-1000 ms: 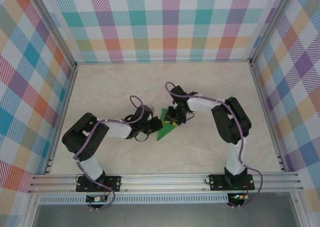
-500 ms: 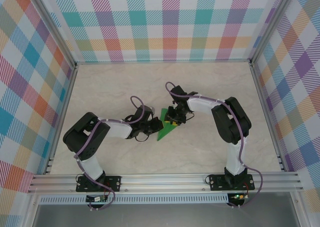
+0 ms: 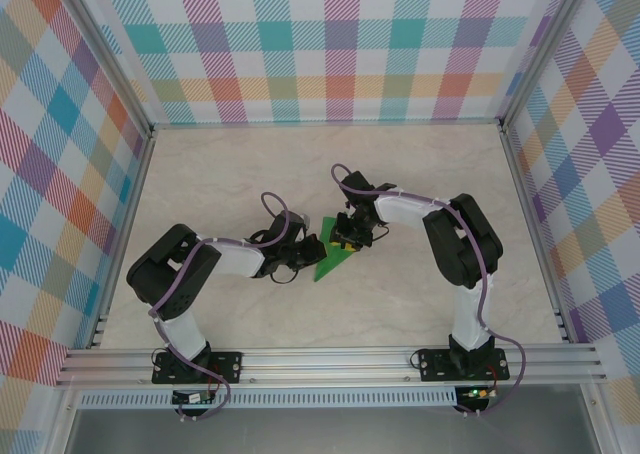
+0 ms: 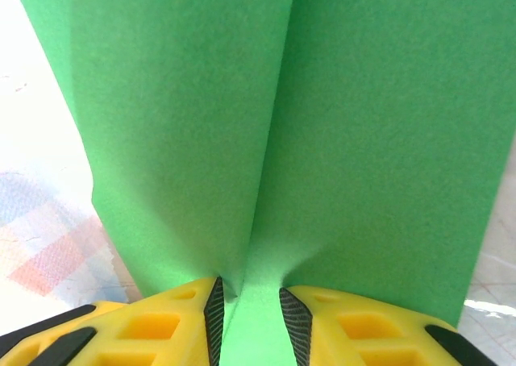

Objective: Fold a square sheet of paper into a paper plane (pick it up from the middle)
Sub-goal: Fourth fold the wing at the center of the table.

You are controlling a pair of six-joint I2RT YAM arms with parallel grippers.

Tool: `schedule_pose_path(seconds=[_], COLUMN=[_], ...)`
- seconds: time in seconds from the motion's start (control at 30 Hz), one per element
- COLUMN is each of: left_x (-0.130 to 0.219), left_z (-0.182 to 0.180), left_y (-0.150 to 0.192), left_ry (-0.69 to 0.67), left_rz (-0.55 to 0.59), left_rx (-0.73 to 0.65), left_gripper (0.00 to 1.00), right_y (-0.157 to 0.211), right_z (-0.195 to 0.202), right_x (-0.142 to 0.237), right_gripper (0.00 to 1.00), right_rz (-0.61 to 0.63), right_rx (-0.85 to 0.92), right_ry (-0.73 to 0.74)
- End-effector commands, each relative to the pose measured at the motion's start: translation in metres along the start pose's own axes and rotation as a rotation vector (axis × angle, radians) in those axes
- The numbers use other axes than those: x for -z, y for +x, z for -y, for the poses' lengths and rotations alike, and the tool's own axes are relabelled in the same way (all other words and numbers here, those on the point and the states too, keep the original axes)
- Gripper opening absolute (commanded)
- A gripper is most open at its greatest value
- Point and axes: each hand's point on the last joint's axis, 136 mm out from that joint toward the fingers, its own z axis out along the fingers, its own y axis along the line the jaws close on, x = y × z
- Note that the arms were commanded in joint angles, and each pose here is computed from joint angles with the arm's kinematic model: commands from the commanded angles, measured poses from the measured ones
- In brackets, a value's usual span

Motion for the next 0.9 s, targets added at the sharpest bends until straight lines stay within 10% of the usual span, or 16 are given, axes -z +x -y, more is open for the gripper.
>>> schedule_pose_path(seconds=[0.0,0.37,0.87], left_x=[-0.003,-0.001,0.001], left_z=[-0.012,-0.043,-0.03], left_y=[0.001,0.024,0.023], left_ry=[-0.048,-0.141,-0.109], left_rz=[-0.026,-0.092,-0.126], left_rx=[0.007,0.011,-0.09], left_gripper=[0.05,0.0,0.0], right_y=[0.025,0.015,0.007], right_z=[0.079,-0.028,-0.043], right_x=[-0.031,0.055,0.025], right_gripper=[0.32,0.27,0.08], right_rz=[-0.07,0.091,0.032], right_rx=[-0.063,0.206,0.259], right_ry=[0.267,-0.18,-0.256])
